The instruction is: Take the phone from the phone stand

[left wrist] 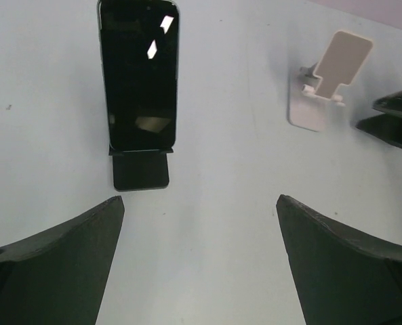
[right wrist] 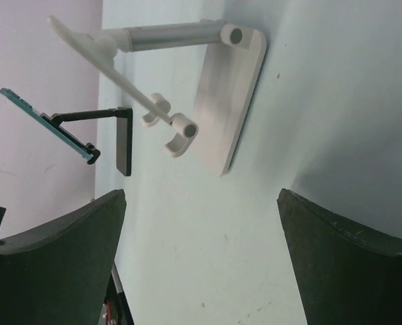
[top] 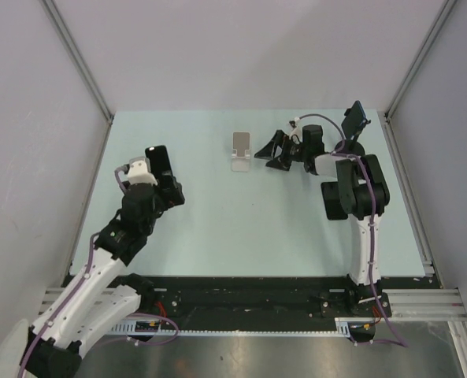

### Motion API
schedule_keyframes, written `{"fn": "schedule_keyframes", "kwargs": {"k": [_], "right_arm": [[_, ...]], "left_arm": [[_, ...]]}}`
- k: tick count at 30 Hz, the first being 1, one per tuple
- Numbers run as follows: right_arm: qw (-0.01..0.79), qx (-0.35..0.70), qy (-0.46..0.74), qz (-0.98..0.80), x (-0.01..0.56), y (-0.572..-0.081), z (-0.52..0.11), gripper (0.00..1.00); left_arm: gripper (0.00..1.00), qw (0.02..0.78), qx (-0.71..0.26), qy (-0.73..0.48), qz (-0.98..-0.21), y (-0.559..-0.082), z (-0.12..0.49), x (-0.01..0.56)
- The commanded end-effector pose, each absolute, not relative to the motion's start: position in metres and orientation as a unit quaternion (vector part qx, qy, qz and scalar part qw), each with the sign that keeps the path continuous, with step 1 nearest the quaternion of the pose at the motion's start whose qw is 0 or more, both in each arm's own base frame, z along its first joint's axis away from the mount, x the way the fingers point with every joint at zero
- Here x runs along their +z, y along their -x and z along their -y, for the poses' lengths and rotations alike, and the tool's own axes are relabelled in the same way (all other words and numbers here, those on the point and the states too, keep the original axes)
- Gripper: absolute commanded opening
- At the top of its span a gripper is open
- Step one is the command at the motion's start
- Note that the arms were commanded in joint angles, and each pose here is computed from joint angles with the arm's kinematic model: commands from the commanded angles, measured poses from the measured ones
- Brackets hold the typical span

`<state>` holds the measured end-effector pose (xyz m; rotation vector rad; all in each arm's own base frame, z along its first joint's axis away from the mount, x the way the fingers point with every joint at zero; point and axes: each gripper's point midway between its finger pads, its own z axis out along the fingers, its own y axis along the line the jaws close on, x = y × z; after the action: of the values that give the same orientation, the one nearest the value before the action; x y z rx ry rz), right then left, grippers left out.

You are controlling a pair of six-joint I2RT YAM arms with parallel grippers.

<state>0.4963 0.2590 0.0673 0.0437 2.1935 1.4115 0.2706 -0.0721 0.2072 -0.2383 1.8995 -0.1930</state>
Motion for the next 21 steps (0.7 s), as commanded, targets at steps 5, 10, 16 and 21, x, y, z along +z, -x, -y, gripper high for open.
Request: {"fn": "schedule_keyframes", "kwargs": {"k": [5, 10, 16, 21], "right_arm": [[0.342, 0.406, 0.009, -0.847, 0.13, -0.469, -0.241, 1.0], [0.38, 0.307, 0.019, -0.872, 0.144, -0.441, -0.219, 1.0], [0.46, 0.175, 0.038, -0.87, 0.172, -0.408, -0.214, 1.0], [0.515, 0.153, 0.056, -0.842, 0.196, -0.379, -0.228, 1.0]], "left_arm": [[1.0, 0.555, -0.051, 0.156, -0.815, -0.315, 0.054, 0.226], [1.0, 0.531, -0.042, 0.173, -0.829, -0.34, 0.039, 0.219], [1.0, 0.496, -0.019, 0.164, -0.852, -0.373, 0.024, 0.202], [1.0, 0.484, -0.013, 0.151, -0.862, -0.395, 0.018, 0.199]]}}
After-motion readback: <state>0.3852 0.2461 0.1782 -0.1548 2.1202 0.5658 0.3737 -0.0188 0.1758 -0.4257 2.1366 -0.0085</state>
